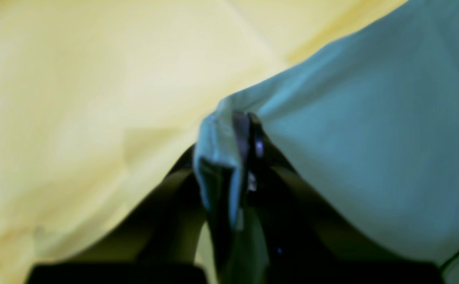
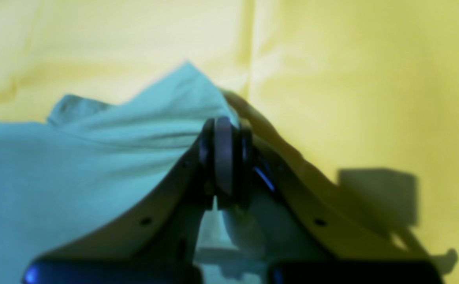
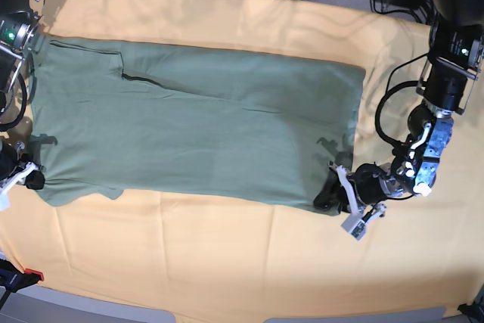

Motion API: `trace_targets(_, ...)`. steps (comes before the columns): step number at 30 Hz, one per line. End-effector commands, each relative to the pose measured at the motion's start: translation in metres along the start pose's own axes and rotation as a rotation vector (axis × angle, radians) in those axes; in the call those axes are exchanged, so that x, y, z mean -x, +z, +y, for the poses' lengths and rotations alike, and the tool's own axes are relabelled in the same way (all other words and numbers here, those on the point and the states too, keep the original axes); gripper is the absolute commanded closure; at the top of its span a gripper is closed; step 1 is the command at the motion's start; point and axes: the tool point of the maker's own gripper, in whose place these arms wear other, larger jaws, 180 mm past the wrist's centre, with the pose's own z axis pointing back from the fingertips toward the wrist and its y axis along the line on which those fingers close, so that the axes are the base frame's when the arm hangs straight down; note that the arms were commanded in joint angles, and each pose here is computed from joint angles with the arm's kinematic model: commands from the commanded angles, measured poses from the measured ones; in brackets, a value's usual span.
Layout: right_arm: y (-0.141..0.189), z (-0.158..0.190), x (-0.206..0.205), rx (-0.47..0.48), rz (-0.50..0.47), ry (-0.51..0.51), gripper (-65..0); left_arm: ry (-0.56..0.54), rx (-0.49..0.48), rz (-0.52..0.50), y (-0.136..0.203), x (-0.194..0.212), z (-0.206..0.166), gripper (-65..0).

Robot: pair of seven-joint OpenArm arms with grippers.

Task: Fold the T-shirt properly
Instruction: 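Grasp the opposite edge corners with both grippers, then fold the grasped edge over onto the first fold with both grippers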

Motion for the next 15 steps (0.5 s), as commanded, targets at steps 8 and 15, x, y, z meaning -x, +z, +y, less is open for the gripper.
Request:
trace_targets(8, 0.002, 0.003, -0.014, -0.007, 0.012, 0.063, 0.0, -0.016, 0.146, -0.041, 0.005, -0.021, -0.022, 0.0)
trace_targets(15, 0.005, 0.007, 0.012, -0.037, 0.111, 0.026, 0.0, 0.081, 0.2, 0.05, 0.01, -0.006, -0.03, 0.0)
